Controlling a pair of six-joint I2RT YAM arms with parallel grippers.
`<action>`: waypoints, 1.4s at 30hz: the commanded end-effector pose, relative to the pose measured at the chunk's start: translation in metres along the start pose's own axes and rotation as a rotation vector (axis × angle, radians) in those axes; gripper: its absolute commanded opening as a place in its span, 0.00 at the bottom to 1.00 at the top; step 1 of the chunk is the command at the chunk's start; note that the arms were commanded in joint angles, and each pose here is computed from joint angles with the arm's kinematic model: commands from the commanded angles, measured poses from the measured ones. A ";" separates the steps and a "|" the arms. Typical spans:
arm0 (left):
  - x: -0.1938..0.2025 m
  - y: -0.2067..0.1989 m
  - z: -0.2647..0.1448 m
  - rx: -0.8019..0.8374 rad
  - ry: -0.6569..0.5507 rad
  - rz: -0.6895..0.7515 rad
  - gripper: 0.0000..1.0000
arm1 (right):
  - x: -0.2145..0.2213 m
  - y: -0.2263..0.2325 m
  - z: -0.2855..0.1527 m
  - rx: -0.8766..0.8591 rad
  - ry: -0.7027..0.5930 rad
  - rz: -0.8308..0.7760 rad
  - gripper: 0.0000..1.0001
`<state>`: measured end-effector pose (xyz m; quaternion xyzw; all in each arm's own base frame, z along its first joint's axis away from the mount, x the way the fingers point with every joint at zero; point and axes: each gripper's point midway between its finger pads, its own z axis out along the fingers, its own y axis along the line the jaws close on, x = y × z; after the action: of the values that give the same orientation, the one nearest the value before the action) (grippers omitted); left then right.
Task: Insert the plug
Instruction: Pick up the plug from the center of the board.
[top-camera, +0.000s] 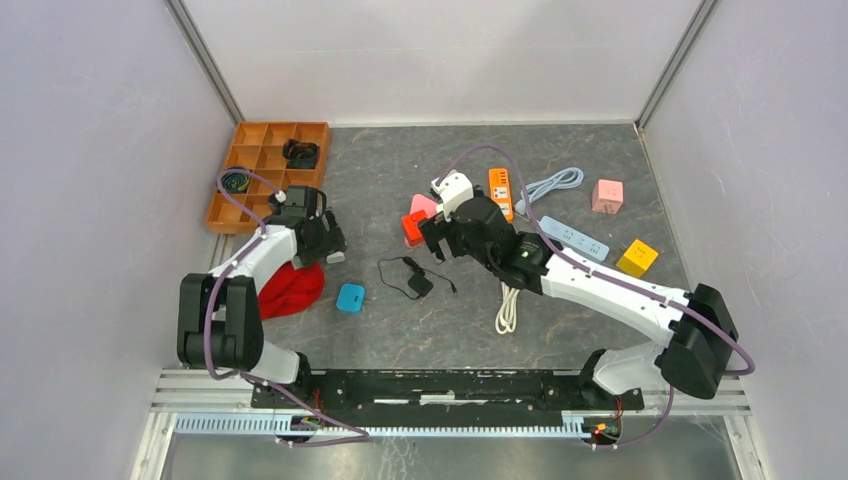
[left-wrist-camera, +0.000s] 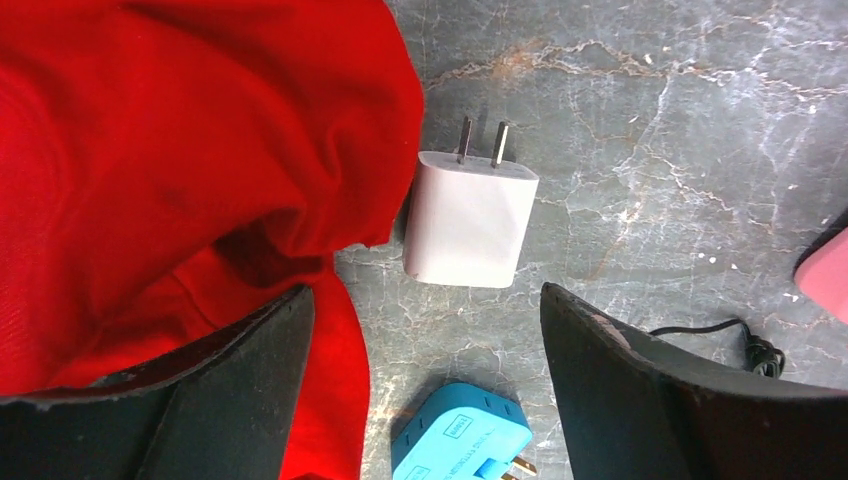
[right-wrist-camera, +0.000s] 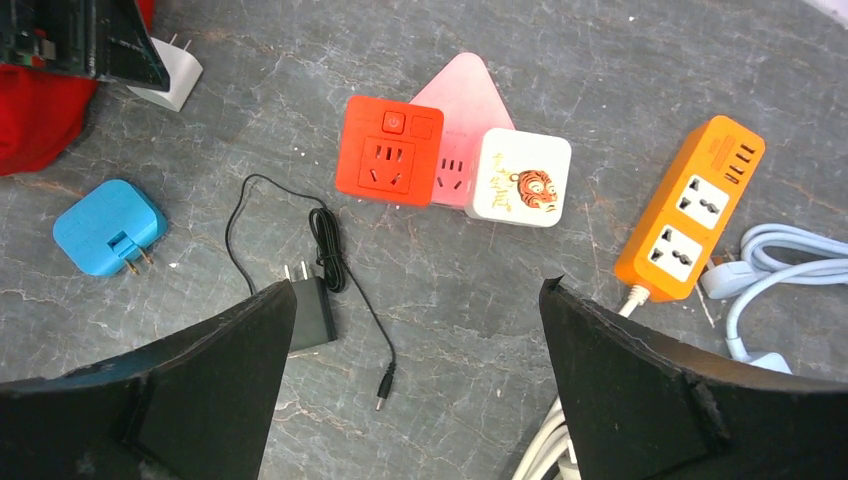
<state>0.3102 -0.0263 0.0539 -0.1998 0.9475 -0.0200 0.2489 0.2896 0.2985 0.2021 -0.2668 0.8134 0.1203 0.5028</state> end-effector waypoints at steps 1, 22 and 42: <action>-0.012 -0.014 0.006 0.054 -0.015 0.044 0.86 | -0.022 -0.005 -0.014 -0.001 -0.101 -0.012 0.98; -0.009 -0.034 0.032 0.049 0.019 0.062 0.78 | 0.000 -0.015 -0.026 0.025 -0.120 0.022 0.98; 0.005 -0.086 -0.010 0.345 0.123 -0.053 0.40 | -0.008 -0.009 -0.030 -0.028 -0.245 0.050 0.98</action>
<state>0.3238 -0.0790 0.0303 -0.1644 0.9603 -0.1083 0.1975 0.2735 0.2715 0.1958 -0.2488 0.7873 0.1385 0.5469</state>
